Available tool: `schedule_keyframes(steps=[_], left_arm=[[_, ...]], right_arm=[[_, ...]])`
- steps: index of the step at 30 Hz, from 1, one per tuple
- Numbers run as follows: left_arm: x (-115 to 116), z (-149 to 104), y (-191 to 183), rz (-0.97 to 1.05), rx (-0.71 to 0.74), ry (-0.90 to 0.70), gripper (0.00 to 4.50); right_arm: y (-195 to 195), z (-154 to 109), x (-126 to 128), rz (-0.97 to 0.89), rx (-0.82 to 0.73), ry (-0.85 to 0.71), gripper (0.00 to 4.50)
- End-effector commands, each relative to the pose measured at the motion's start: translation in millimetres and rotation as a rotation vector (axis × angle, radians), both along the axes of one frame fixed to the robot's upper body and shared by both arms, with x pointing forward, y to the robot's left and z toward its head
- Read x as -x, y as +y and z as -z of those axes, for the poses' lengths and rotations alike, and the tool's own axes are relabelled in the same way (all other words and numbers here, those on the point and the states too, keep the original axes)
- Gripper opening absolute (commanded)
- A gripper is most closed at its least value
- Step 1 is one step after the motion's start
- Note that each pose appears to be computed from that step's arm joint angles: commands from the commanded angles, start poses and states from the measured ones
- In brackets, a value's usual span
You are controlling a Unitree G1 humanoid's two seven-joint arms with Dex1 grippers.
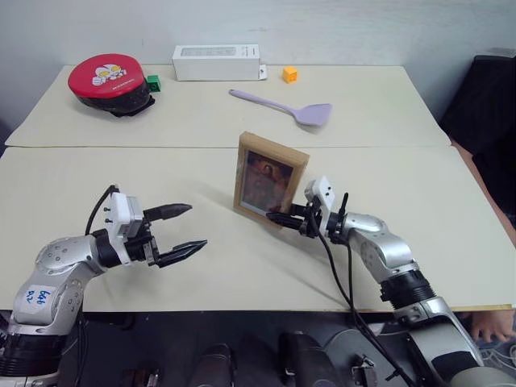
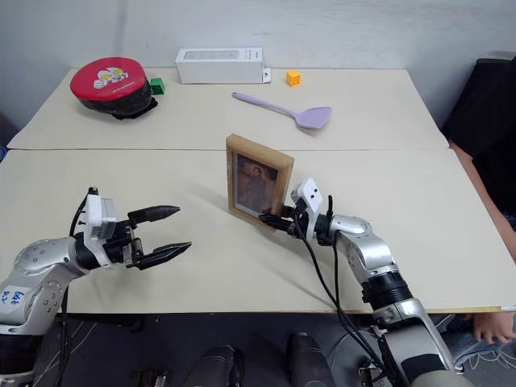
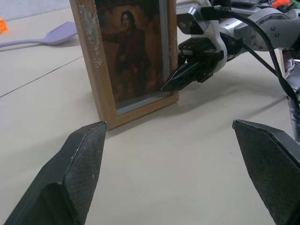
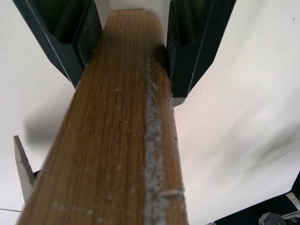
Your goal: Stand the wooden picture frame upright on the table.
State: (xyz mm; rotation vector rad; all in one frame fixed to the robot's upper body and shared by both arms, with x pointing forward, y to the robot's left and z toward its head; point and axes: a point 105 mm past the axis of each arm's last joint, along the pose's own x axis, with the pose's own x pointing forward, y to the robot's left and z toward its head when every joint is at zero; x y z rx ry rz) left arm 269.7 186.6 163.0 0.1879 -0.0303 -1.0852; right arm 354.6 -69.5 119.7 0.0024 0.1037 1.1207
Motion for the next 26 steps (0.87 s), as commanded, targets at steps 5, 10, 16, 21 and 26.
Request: schedule_keyframes(steps=[5,10,16,21,26], left_arm=[[-5,-4,18,-0.042,-0.045,-0.034,4.5],[-3,7,30,-0.079,-0.068,-0.013,4.5],[5,23,50,-0.153,-0.121,-0.014,4.5],[13,36,65,-0.215,-0.215,-0.011,4.5],[18,39,82,-0.285,-0.259,-0.029,4.5]], right_arm=[[-9,-17,0,-0.006,0.01,-0.097,3.28],[-25,-17,3,0.011,0.051,-0.127,4.46],[-68,-26,30,-0.011,0.126,-0.263,4.46],[-100,-38,61,-0.047,0.198,-0.486,4.46],[-123,-18,79,-0.072,0.346,-0.57,4.46]])
